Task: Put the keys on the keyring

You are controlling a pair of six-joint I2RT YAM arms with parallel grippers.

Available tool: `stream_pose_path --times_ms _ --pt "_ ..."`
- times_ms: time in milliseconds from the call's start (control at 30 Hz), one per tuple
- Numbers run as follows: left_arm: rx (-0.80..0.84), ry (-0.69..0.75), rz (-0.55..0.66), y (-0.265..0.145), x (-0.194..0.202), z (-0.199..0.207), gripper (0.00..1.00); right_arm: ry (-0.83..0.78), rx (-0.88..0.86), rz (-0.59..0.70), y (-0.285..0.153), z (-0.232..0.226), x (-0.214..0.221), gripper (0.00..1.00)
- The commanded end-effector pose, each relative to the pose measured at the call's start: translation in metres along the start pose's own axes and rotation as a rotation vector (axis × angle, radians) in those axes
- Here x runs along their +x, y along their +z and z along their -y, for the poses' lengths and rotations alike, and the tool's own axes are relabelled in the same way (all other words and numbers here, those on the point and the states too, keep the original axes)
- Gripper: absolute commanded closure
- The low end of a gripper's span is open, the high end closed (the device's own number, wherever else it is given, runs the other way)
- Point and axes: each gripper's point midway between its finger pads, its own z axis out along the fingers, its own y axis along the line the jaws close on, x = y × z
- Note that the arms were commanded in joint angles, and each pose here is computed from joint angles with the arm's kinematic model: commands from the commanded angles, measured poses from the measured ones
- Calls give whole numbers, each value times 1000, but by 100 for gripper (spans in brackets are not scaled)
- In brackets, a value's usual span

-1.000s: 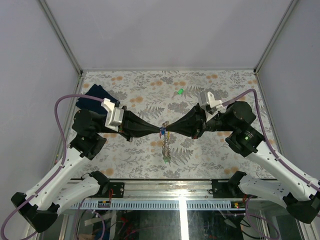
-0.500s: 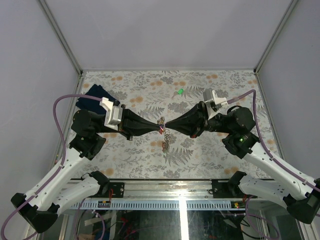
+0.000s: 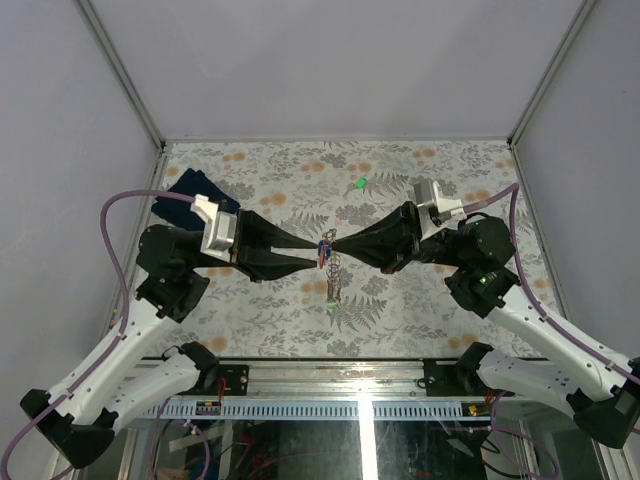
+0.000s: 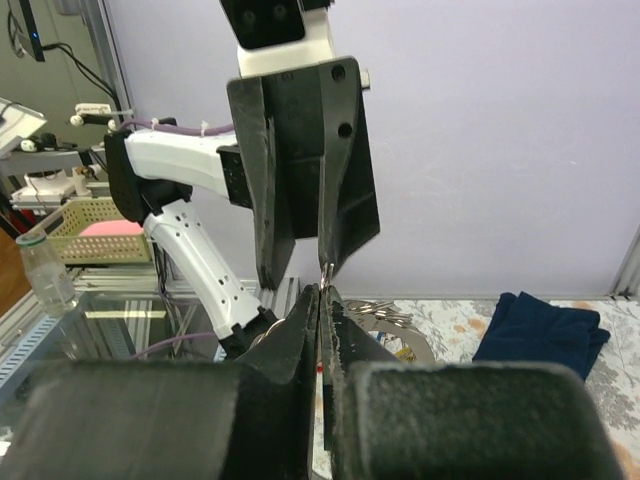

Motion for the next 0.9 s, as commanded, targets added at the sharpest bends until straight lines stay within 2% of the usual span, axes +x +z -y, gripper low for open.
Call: stream_pose_path --times_ms 0,100,333,867 --pt "-40 52 107 -1 -31 2 66 -143 -8 61 -3 -9 -36 100" --pt "-54 47 127 -1 -34 0 61 -152 -15 47 -3 -10 -34 100" --pt "-46 -21 115 6 -23 -6 58 -171 -20 53 -2 -10 -37 100" --pt "-43 -75 106 13 -7 -11 66 -188 -38 57 0 -11 -39 100"
